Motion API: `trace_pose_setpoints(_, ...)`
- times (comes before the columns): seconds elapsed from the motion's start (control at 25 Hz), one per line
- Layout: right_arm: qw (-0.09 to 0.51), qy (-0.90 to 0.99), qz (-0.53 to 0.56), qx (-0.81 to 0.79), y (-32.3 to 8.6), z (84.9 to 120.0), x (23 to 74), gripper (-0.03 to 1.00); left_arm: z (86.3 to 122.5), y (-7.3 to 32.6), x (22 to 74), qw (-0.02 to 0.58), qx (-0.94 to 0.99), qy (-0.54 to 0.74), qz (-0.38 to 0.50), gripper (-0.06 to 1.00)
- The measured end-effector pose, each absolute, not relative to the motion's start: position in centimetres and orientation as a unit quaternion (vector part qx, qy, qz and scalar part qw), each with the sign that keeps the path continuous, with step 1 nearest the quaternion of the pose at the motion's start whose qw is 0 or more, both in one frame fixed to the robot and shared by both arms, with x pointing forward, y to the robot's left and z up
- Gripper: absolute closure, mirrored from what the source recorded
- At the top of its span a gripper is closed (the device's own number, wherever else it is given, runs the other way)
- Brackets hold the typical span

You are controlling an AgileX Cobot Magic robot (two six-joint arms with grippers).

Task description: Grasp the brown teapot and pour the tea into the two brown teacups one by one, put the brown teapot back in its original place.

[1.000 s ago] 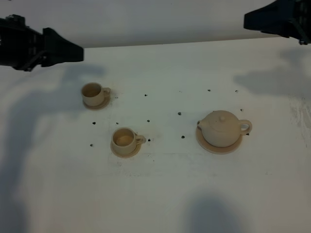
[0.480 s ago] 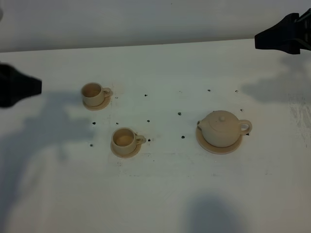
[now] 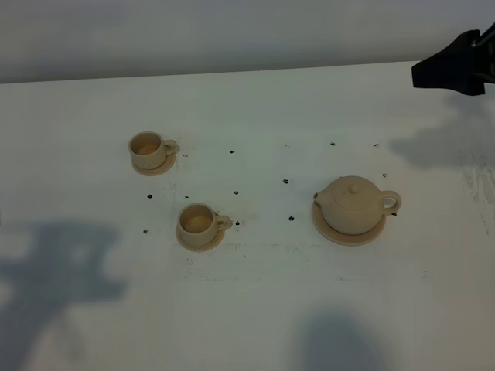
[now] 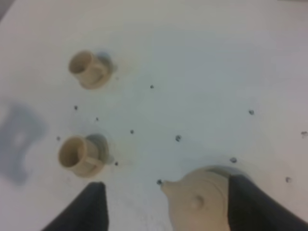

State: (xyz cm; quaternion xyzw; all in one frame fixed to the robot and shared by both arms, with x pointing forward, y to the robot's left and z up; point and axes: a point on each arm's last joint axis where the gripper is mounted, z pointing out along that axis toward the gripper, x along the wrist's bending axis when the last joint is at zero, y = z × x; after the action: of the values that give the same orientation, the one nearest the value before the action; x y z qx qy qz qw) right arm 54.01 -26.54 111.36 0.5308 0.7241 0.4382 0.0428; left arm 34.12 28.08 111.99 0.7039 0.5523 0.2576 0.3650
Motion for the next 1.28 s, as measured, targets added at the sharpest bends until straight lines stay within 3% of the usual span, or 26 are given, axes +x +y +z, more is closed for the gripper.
trace_pose_setpoints(0.52,0.05,0.723,0.438,0.531,-26.6,111.4,54.1,0.43,111.3,29.8,24.1,0.347,0.637,0.592,0.352,0.51)
trace_pose_setpoints(0.96,0.091,0.72,0.427,0.539,-27.2,111.0,54.9,0.43,104.6,29.8,22.8,0.354,0.616,0.622,0.328,0.51)
trace_pose_setpoints(1.28,0.074,0.718,0.391,0.571,-27.8,107.0,57.7,0.43,103.2,29.6,23.3,0.347,0.624,0.633,0.299,0.51)
